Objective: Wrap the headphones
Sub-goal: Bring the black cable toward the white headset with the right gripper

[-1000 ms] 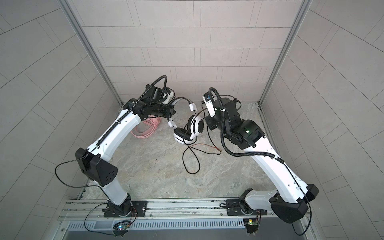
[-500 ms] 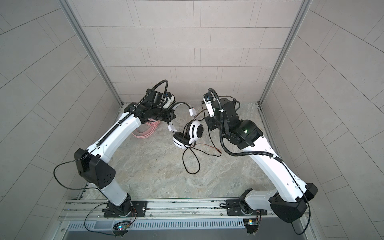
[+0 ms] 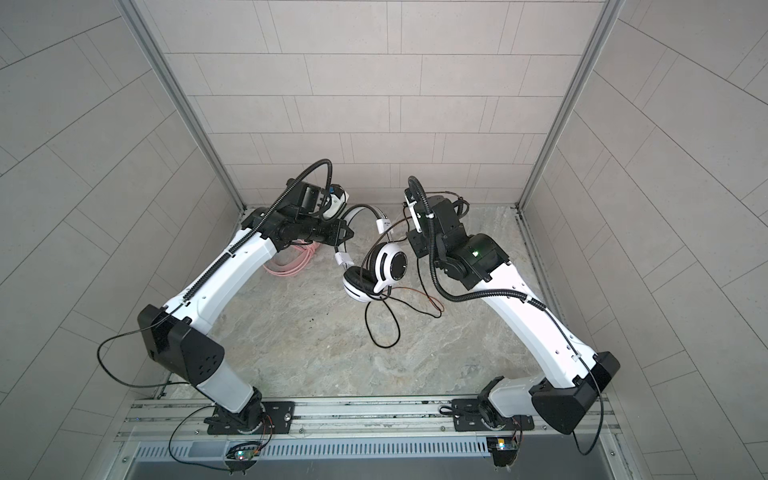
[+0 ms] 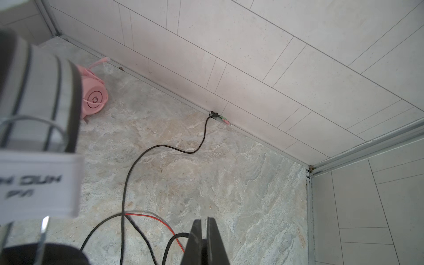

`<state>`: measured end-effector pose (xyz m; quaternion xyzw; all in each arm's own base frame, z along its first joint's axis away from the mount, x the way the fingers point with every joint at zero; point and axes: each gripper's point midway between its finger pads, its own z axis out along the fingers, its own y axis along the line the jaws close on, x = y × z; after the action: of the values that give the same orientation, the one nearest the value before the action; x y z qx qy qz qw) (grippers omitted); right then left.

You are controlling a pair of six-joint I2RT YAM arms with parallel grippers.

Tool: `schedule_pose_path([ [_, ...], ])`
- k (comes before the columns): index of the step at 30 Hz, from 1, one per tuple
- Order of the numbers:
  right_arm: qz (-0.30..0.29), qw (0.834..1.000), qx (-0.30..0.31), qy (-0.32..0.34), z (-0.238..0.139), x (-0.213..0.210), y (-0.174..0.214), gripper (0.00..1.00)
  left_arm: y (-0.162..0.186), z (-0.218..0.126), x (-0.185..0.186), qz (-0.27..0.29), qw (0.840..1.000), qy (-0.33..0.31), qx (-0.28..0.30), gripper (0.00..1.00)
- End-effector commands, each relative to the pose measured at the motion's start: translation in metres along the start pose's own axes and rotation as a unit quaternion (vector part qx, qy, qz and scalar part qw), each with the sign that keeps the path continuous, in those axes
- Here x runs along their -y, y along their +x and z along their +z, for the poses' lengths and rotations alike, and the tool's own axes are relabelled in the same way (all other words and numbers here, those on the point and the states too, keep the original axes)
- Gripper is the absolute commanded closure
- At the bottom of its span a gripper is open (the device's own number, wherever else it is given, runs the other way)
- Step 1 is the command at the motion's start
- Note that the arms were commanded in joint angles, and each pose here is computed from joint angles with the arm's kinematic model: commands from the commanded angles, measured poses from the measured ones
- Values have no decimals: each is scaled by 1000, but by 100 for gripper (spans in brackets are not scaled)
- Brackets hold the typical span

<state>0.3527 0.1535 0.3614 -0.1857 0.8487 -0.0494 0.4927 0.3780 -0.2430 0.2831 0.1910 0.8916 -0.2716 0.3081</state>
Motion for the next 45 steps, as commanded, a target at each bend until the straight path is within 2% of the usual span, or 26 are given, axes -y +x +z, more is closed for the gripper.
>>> schedule_pose_path([
  [1,27,999,-2,17,6,12,0,100,-9,-20,19,0,999,36,30,100],
  [10,117,992,-42,10,45,33,35,100,-4,-25,27,-4,998,60,21,100],
  [15,176,982,-55,-30,67,37,55,100,-4,-27,31,-10,997,78,25,100],
  [21,194,974,-67,-95,84,11,66,100,-10,-29,38,-19,993,109,41,100],
  [25,213,962,-50,-161,88,-14,60,99,-14,-27,42,-27,990,127,47,100],
  [31,204,970,-2,-135,69,1,28,98,0,-15,36,-30,992,123,20,100],
  [37,209,964,22,-164,69,-3,-2,98,16,0,41,-38,988,147,-16,100],
  [41,223,956,13,-189,83,-15,-5,98,19,-1,47,-30,988,152,-26,100],
  [45,227,952,-25,-203,106,-32,12,98,16,-8,49,-20,989,148,-19,100],
])
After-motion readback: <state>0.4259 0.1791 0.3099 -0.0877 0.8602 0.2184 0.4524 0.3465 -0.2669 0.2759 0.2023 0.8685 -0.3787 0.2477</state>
